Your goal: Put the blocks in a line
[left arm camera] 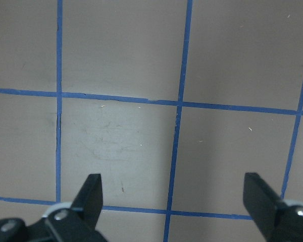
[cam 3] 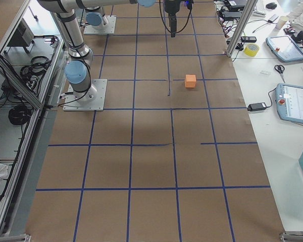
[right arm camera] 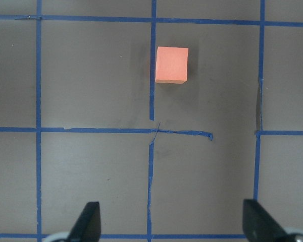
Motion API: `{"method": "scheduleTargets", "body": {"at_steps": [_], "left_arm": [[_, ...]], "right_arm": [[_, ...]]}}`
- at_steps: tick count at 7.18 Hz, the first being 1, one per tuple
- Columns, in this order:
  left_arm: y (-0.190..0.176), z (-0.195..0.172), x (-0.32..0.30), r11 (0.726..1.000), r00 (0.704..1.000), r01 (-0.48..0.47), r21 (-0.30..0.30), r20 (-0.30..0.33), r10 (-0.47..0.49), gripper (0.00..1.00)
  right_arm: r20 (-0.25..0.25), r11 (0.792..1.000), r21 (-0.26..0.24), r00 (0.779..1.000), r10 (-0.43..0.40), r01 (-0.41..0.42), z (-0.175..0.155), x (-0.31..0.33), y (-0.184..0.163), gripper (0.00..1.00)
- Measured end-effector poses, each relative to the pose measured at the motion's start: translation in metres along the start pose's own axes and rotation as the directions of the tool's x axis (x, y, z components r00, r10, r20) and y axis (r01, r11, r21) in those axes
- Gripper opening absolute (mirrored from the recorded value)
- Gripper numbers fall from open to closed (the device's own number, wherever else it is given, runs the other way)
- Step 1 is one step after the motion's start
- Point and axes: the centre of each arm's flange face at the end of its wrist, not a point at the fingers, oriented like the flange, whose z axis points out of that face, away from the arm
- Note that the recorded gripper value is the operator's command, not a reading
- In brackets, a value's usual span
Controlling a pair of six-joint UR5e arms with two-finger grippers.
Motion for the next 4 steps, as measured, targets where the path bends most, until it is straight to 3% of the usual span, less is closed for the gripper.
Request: {"method": "scheduleTargets", "body": {"at_steps": [4], "left_arm": [[-0.0001,0.0004,0.0000,1.000,1.000,-0.001,-0.001,0.001,0.001,1.00]], "right_arm": [[-0.006,1.000,-0.002,1.000,-0.005,0.005,0.0022,0.0014,-0.0001,1.00]]}}
